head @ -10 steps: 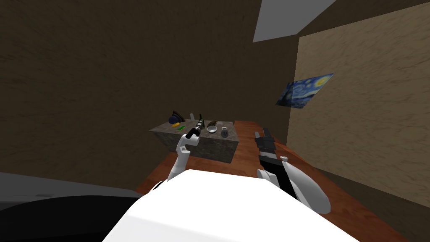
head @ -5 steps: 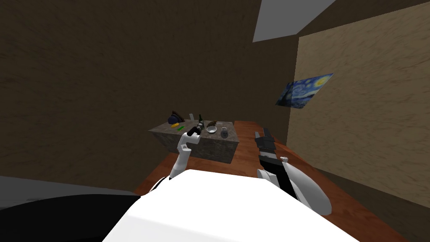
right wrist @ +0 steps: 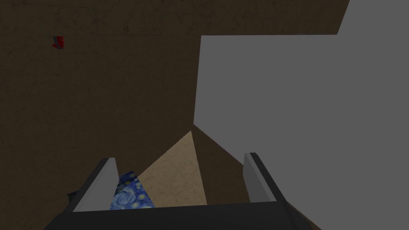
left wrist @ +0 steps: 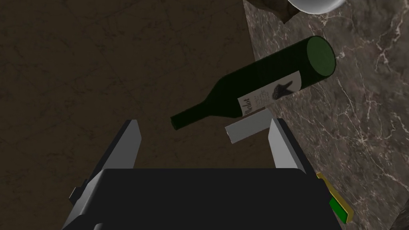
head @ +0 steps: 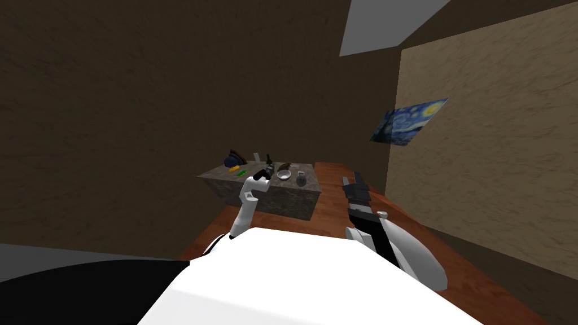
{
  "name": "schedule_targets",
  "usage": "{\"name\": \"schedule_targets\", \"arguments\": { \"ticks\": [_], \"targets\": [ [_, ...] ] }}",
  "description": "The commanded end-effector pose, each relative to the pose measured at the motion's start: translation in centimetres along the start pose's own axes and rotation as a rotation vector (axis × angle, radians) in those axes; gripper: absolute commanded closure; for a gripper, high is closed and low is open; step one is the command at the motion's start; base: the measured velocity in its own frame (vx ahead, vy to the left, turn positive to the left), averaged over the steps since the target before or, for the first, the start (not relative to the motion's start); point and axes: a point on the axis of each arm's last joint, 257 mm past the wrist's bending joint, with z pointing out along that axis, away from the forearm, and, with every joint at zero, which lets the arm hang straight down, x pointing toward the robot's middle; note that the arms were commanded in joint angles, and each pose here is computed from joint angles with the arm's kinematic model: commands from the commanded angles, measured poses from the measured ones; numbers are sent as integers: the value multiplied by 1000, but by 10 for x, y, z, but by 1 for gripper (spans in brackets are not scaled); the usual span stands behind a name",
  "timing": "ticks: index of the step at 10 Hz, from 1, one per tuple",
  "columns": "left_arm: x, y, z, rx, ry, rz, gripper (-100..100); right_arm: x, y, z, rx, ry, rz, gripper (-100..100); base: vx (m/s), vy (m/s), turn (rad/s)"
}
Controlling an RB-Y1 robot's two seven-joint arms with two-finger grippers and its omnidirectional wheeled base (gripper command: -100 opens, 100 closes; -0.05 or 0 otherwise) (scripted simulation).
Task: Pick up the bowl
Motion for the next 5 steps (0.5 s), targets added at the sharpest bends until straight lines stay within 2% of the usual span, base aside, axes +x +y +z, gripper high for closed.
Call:
{"name": "schedule_targets", "arguments": {
  "ticks": [1,5],
  "targets": [
    [3,-1,2,-28,10,12,-100,0,0,0,0,0,0,0,38,-11,-15],
    [9,19,2,-129,30,24,-100,0,0,0,0,0,0,0,33,-5,-11]
  ]
}}
